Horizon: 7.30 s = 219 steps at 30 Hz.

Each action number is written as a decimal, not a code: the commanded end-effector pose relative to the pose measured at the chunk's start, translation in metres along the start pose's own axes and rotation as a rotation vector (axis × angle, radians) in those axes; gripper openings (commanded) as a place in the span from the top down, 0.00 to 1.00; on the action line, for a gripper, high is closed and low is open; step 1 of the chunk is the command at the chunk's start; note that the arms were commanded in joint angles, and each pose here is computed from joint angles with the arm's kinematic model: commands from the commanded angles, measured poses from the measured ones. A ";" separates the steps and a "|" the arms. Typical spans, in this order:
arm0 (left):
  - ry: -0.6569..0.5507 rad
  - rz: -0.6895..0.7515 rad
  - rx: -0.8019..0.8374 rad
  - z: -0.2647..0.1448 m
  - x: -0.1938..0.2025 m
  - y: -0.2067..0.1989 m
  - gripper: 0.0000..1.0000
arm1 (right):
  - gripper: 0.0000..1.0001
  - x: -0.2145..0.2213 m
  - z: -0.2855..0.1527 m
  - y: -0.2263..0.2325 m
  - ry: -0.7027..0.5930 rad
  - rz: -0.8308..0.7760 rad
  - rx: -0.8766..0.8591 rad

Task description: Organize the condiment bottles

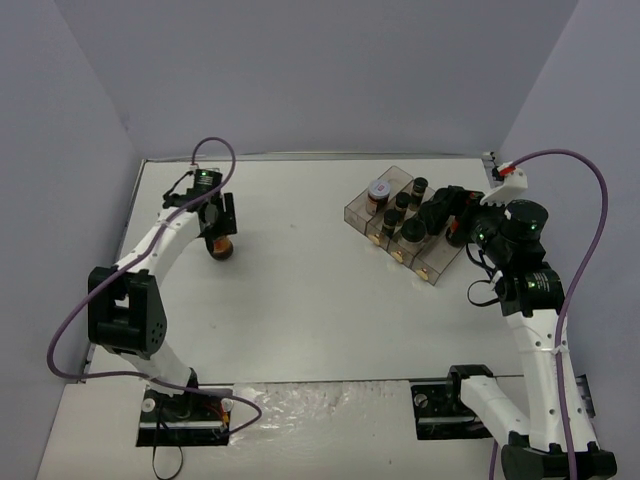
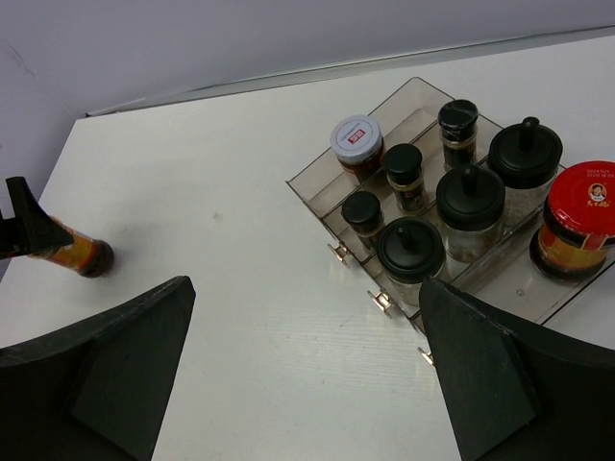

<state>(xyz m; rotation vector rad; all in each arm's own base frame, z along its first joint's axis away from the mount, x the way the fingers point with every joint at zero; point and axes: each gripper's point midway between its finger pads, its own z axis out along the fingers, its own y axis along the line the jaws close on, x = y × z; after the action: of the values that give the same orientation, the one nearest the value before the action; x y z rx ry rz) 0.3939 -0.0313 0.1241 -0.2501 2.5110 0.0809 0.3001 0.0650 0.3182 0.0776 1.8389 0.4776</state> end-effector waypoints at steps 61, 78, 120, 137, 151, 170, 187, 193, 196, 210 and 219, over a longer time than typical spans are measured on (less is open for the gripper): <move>-0.389 0.072 0.318 -0.194 0.011 -0.070 0.03 | 0.00 0.028 0.036 0.052 0.173 -0.310 -0.201; -0.455 -0.034 0.023 -0.183 0.078 0.061 0.03 | 0.00 0.178 0.112 0.130 0.438 -0.551 -0.315; -0.447 -0.009 0.035 -0.175 0.078 0.056 0.03 | 1.00 0.114 0.095 0.089 0.278 -0.357 -0.030; -0.446 -0.002 0.062 -0.175 0.079 0.051 0.03 | 1.00 0.031 0.061 -0.081 0.123 -0.139 0.444; -0.464 -0.009 0.073 -0.178 0.078 0.051 0.03 | 1.00 0.057 0.093 -0.137 0.133 -0.045 0.529; -0.467 -0.005 0.076 -0.178 0.078 0.050 0.03 | 0.36 0.097 0.102 -0.150 0.157 -0.022 0.528; -0.494 0.014 0.084 -0.199 0.062 0.046 0.03 | 0.00 -0.028 -0.007 -0.083 -0.101 -0.083 0.466; -0.571 0.026 0.101 -0.231 0.030 0.041 0.03 | 0.00 -0.059 -0.084 -0.056 -0.259 -0.146 0.441; -0.587 0.032 0.099 -0.239 0.022 0.039 0.03 | 0.00 -0.062 -0.114 -0.047 -0.308 -0.169 0.427; -0.557 0.063 0.101 -0.229 0.018 0.025 0.03 | 0.00 -0.053 -0.202 -0.037 -0.470 -0.213 0.451; -0.523 0.073 0.128 -0.217 0.021 0.012 0.03 | 0.00 -0.047 -0.206 -0.037 -0.480 -0.186 0.447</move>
<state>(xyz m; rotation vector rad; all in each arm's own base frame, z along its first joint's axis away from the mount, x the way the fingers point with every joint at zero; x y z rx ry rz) 0.2407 -0.0413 0.2710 -0.0406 2.0571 0.0545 0.1309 -0.0374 0.3838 0.2717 1.4810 -0.0884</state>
